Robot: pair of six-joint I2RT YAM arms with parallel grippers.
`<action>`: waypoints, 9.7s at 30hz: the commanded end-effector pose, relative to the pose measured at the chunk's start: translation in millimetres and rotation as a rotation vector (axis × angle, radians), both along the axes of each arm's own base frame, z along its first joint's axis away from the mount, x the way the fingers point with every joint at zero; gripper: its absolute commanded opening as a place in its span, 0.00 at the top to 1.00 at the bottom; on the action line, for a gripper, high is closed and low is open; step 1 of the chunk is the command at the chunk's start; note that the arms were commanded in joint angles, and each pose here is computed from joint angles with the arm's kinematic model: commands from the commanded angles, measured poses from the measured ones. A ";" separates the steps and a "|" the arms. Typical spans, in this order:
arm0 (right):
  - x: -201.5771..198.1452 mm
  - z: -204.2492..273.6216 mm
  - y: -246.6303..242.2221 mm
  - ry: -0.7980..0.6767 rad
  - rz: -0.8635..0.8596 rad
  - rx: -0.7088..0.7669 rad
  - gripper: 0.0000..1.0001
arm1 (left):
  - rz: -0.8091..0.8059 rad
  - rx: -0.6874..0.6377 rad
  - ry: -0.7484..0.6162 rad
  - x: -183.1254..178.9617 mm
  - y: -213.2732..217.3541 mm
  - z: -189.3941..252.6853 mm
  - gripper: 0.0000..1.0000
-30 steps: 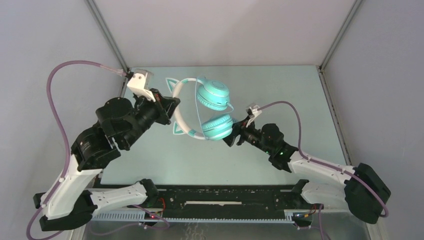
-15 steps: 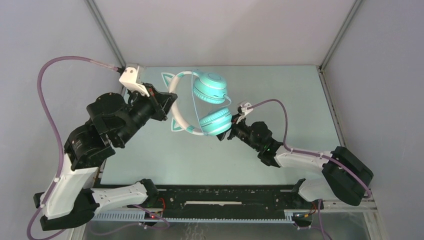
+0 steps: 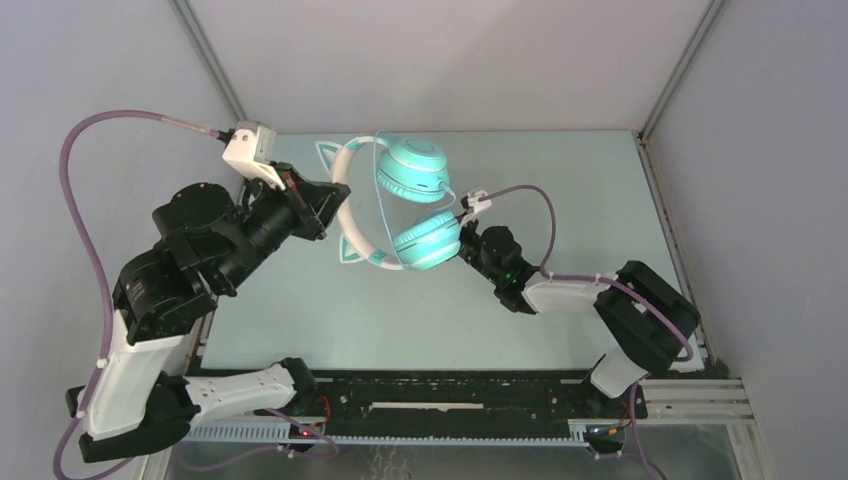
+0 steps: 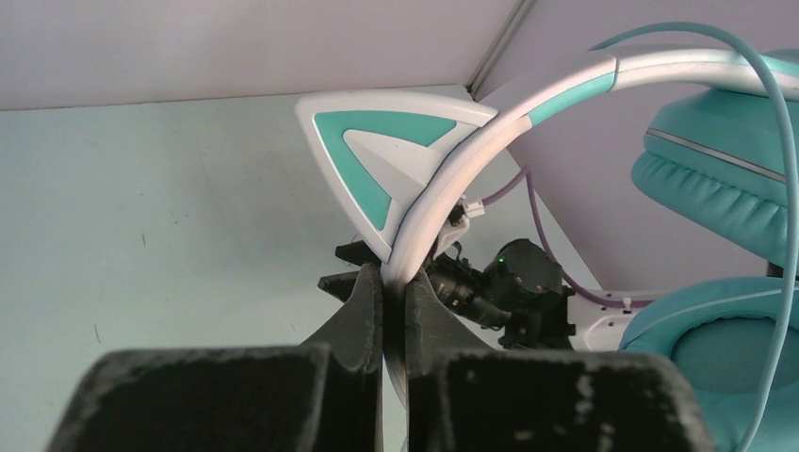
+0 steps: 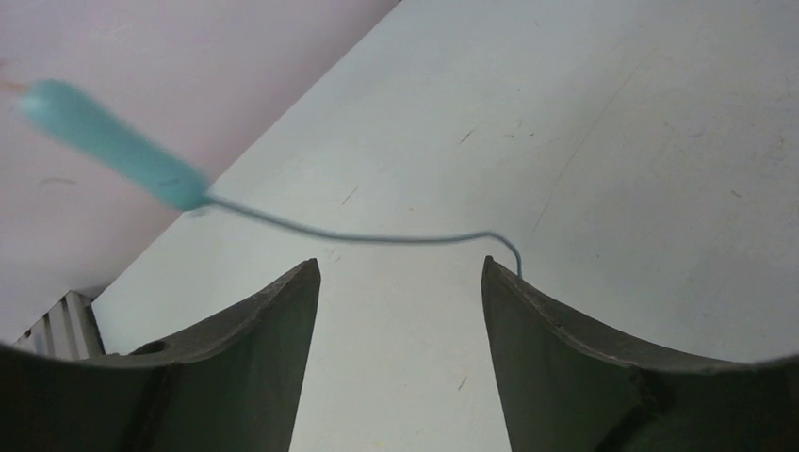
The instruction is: Wrap the headphones
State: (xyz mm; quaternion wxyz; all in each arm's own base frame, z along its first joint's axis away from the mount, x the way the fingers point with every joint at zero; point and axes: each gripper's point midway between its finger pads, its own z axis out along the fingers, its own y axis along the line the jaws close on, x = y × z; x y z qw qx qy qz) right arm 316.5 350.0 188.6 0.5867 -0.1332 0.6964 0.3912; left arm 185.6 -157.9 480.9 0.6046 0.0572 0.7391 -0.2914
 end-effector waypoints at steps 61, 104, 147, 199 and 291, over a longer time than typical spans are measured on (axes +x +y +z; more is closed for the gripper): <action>-6.4 -11.9 5.5 -0.050 0.110 -0.208 1.00 | 0.334 -0.158 0.028 35.2 41.6 31.3 1.00; -142.1 103.6 -72.4 -0.394 0.028 -0.456 1.00 | 0.338 0.535 0.282 96.7 19.4 -181.5 1.00; -43.6 100.8 -132.7 -0.184 -0.107 -0.162 0.82 | -0.352 0.436 0.068 0.8 -95.9 -116.7 1.00; -62.8 79.9 -34.7 -0.015 0.161 0.111 1.00 | -0.129 0.012 -0.070 -0.9 -48.0 0.7 1.00; -109.7 -118.8 -45.3 1.006 -0.094 0.080 0.59 | 0.250 0.329 0.662 64.6 -85.6 -429.3 1.00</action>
